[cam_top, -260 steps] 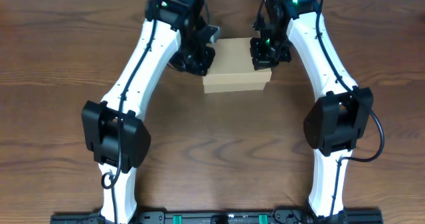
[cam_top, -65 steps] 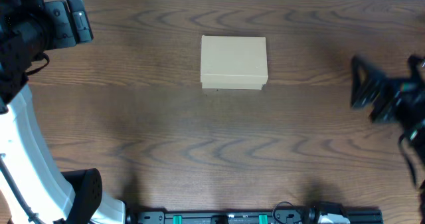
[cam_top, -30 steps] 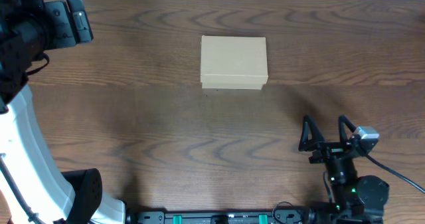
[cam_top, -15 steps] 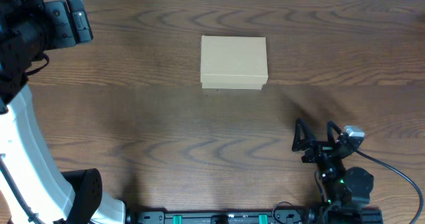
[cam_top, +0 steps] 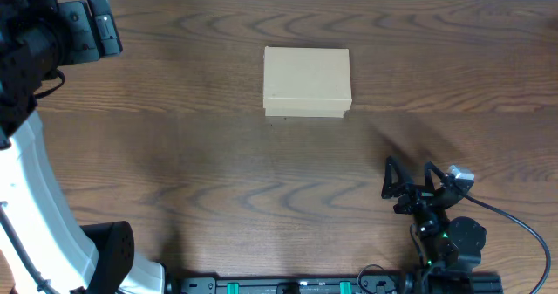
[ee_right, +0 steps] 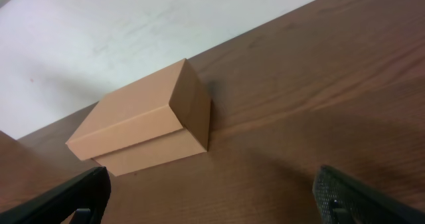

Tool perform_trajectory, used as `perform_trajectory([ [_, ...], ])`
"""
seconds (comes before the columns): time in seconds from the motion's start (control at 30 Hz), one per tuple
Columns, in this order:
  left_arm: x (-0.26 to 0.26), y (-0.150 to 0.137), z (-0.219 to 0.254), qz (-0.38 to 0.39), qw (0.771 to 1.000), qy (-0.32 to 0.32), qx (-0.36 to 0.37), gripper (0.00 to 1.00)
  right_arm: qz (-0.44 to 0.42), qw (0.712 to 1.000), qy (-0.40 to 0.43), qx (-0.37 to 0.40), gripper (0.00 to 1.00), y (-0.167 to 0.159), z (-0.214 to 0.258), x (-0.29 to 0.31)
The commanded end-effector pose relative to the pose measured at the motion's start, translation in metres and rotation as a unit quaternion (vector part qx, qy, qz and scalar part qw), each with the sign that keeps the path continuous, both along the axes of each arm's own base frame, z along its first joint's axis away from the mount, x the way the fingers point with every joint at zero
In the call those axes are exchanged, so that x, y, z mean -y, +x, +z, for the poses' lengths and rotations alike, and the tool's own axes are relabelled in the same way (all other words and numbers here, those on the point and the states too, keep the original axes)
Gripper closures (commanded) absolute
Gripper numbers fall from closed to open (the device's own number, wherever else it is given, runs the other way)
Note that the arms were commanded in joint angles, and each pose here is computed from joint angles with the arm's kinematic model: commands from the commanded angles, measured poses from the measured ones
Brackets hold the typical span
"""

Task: Pack container

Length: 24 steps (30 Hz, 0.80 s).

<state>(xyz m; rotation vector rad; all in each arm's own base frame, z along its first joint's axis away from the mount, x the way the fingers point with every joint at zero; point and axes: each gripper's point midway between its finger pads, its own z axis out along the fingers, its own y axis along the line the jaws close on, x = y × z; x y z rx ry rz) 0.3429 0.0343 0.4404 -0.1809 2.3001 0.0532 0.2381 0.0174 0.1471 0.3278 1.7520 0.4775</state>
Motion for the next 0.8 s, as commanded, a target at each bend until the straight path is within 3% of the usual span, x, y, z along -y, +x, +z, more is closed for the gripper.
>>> perform_trajectory([
  [0.0, -0.002, -0.004, 0.004, 0.000, 1.000, 0.008, 0.004, 0.04, 0.006, 1.000, 0.009, 0.002, 0.01, 0.000, 0.000, -0.003],
  [0.47, -0.002, -0.003, 0.002, 0.000, 1.000, 0.008, 0.002, 0.04, 0.006, 1.000, 0.009, 0.002, 0.01, 0.000, 0.000, -0.003],
  [0.63, 0.000, -0.027, 0.015, -0.001, 1.000, 0.010, 0.021, 0.04, 0.006, 1.000, 0.009, 0.002, 0.01, 0.000, 0.000, -0.003],
  [0.77, 0.004, -0.065, 0.018, -0.001, 1.000, 0.010, 0.026, 0.04, 0.006, 1.000, 0.009, 0.002, 0.01, 0.000, 0.000, -0.003],
])
